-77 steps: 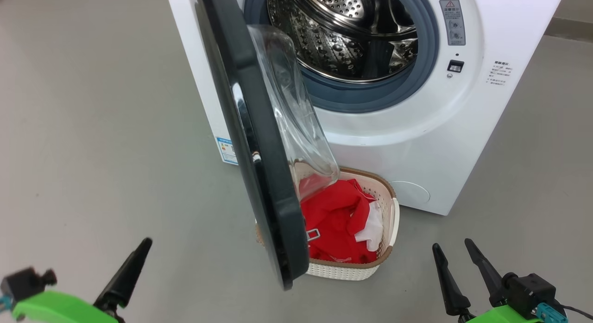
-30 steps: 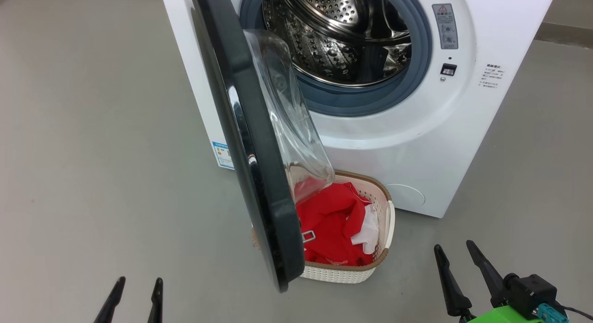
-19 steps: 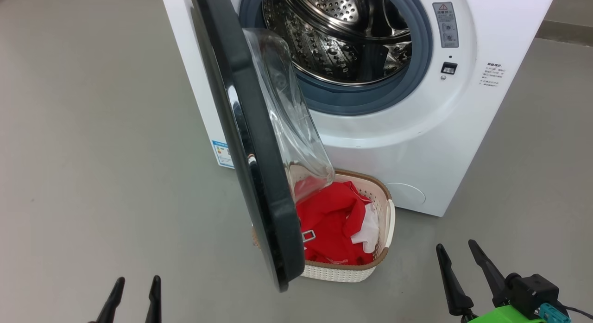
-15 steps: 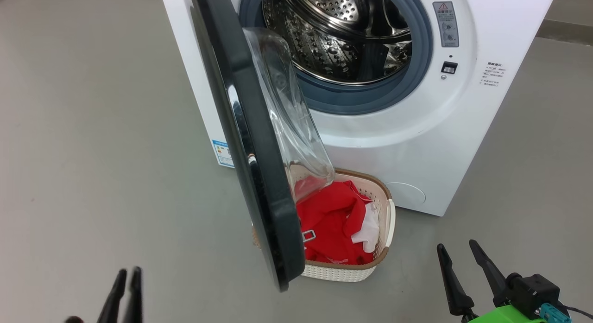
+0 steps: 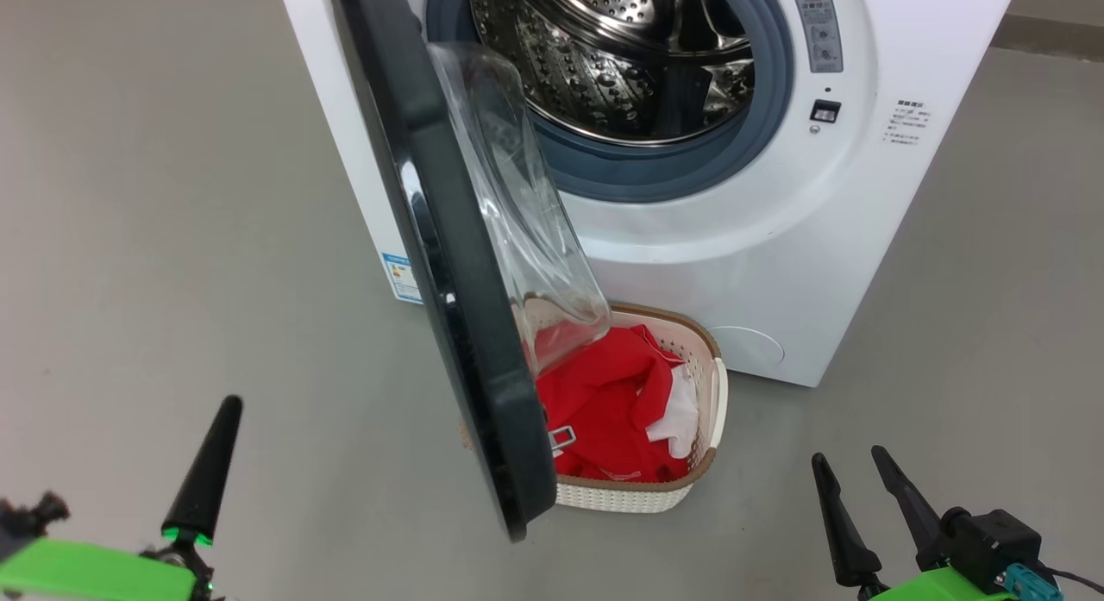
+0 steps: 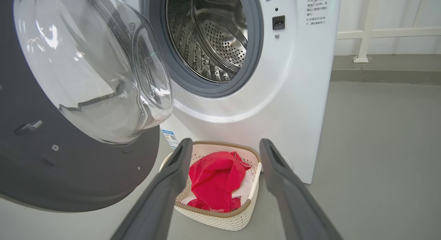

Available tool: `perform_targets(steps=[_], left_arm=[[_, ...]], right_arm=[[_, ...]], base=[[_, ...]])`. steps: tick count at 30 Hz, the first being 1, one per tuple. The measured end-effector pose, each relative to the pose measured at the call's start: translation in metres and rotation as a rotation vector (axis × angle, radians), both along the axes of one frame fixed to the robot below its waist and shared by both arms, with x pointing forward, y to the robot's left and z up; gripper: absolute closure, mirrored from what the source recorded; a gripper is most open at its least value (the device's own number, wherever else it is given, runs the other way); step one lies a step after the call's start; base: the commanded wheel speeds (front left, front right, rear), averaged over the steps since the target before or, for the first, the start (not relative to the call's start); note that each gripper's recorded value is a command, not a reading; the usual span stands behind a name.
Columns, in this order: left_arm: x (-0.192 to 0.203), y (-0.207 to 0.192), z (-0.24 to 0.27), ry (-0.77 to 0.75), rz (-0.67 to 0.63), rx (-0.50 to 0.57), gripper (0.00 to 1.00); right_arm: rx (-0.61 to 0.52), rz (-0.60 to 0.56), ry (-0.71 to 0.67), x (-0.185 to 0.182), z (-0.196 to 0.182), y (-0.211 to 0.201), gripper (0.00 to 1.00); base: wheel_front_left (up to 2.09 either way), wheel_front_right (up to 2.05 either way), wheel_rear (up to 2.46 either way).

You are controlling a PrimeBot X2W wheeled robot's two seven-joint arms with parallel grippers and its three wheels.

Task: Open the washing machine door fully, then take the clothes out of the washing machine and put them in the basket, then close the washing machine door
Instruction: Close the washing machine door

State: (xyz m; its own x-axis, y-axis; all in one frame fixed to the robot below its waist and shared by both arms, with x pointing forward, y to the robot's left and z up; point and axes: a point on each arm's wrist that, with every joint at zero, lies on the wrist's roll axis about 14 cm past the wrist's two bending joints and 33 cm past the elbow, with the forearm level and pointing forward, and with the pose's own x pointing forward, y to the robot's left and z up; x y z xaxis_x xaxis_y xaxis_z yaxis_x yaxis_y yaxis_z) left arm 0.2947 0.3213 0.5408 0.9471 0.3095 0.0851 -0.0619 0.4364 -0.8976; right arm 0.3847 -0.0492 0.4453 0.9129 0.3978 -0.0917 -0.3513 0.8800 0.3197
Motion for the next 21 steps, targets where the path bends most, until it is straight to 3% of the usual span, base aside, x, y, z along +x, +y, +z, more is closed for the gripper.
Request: perform_targets(steps=[4, 10, 21], left_arm=[[0.013, -0.018, 0.015, -0.019, -0.205, -0.135, 1.0], [0.02, -0.062, 0.006, 0.071, -0.509, -0.197, 1.0], [0.039, -0.097, 0.006, 0.054, -0.643, -0.249, 1.0]], right_arm=[[-0.001, -0.012, 0.011, 0.0, -0.004, -0.004, 0.0], [0.001, -0.032, 0.023, 0.002, -0.008, -0.01, 0.0], [-0.002, -0.078, 0.04, 0.003, -0.015, -0.025, 0.0]], base=[[0.0, 0.0, 0.0], [0.0, 0.0, 0.0], [0.0, 0.0, 0.0]])
